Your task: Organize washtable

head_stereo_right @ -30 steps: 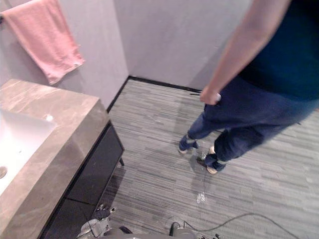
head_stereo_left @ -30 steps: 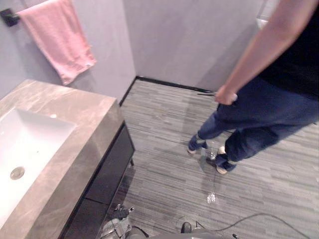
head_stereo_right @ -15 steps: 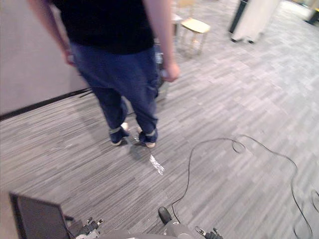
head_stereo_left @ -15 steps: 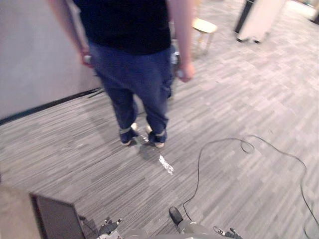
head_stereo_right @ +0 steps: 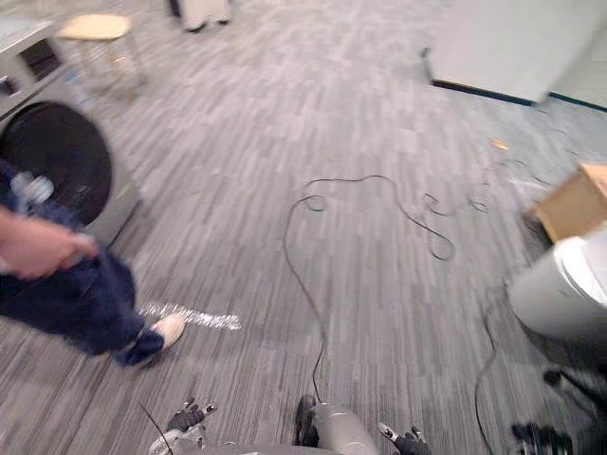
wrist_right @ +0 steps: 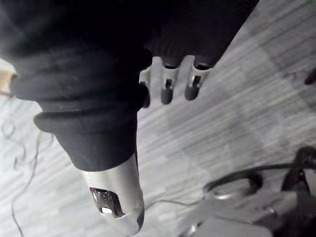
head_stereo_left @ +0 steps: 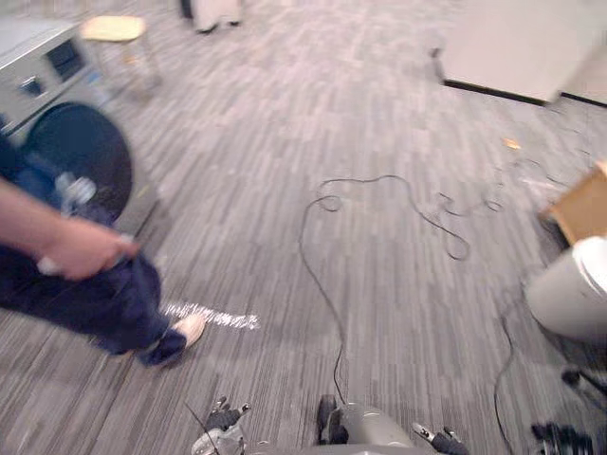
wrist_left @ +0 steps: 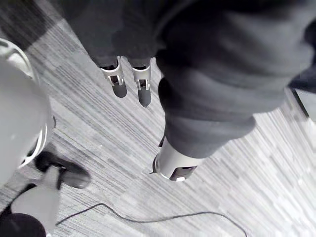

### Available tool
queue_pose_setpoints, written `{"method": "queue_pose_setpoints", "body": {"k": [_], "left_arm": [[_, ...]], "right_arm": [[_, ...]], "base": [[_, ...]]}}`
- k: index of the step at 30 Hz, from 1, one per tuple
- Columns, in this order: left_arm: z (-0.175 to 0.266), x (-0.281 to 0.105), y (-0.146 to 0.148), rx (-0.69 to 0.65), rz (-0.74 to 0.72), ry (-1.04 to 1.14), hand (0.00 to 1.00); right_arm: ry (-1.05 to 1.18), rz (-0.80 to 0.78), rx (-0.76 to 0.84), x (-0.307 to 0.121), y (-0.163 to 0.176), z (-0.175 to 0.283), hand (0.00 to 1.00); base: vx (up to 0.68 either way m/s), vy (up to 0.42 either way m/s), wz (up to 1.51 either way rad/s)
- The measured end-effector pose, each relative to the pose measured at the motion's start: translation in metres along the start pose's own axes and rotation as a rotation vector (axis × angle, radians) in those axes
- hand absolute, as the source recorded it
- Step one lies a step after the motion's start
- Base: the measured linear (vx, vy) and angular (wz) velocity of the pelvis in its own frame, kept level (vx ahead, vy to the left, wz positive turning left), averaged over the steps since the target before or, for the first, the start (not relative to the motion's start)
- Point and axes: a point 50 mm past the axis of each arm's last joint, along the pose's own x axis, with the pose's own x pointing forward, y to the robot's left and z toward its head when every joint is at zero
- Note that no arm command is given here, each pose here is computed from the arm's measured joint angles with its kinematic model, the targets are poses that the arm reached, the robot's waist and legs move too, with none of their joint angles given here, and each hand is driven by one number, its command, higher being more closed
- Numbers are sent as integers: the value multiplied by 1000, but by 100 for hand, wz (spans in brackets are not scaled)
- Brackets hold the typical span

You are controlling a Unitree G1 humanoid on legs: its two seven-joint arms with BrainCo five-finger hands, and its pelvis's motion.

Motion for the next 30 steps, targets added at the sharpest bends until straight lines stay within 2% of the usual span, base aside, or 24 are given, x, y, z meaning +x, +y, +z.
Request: {"method": "queue_pose_setpoints", "body": {"k": [2, 7, 10, 15, 22, 30], "left_arm": [[4, 2, -5, 31, -23, -8, 0], [-8, -1, 12, 107, 6, 46, 0], [-11, -2, 13, 133, 6, 63, 0], [-13, -3, 11, 125, 16, 63, 0], [-12, -4, 9, 26, 32, 40, 0], [-15, -4, 10, 139, 22, 62, 0]], "right_arm": [[10, -15, 5, 3, -4, 3, 0], [52, -21, -1, 2, -5, -7, 0], [59, -23, 3, 1, -5, -10, 0], [71, -34, 22, 0, -8, -13, 0], [82, -57, 22, -1, -18, -15, 0], [99, -32, 7, -3, -16, -22, 0]], "base": [[-8, -59, -148], [29, -86, -105], [-42, -154, -44], [-49, -39, -23], [-75, 26, -78], [-4, 159, -23]]}}
